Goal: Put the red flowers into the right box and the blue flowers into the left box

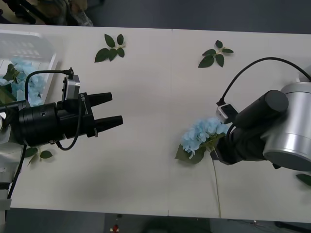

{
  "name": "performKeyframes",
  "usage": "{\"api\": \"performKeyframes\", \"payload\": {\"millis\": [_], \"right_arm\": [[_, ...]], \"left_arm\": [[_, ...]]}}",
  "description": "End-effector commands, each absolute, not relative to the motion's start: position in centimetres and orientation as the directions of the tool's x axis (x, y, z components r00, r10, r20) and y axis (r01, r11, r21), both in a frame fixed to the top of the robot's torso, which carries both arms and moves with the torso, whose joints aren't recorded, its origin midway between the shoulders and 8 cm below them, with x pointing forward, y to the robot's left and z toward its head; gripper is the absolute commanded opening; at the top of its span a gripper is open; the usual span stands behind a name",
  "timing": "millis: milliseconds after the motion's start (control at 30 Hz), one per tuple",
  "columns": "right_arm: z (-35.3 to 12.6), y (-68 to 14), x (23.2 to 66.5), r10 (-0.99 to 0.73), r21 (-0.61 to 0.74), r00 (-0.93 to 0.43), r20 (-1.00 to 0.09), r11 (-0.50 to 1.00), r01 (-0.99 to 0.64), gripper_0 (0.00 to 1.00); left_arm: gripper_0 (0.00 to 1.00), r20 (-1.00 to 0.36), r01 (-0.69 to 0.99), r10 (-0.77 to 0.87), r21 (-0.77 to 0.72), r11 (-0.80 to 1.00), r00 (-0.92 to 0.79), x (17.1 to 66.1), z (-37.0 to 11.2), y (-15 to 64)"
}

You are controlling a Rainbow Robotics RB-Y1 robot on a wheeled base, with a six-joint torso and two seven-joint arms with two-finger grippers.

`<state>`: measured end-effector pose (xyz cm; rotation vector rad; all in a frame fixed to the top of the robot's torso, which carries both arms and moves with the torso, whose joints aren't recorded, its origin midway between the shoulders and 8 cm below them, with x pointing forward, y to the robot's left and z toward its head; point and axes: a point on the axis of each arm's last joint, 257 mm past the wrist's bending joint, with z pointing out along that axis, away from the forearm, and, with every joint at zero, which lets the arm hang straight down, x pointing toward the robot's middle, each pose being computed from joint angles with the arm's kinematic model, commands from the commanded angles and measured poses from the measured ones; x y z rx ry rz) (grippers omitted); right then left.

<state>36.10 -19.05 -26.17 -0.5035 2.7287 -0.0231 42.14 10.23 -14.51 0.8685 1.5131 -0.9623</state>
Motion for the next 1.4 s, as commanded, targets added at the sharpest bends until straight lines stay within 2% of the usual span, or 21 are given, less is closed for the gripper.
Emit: {"api": "performKeyframes", "payload": {"millis": [33,933,1400], "right_arm": [[-26.7,-18.1,36.5,-0.281,-0.046,-0.886,-0.369,0.958,-0.284,0.94],[-32.5,-14.7,39.2,-0.169,0.068,-0.909,-0.381,0.975,-0.210,0.94],[-34.6,-16.5,38.9,-0.239,0.011,-0.887,-0.395,0.964,-0.265,0.94]], "left_arm": [[1.00,-0.996,0.913,0.051,-0.046,0.405,-0.073,42.5,-13.2,10.9],[1.00,-0.996,0.913,0.051,-0.046,0.405,-0.073,42.5,-13.2,10.9],[1.00,-0.996,0.913,0.051,-0.046,0.405,-0.073,42.5,-13.2,10.9]]}}
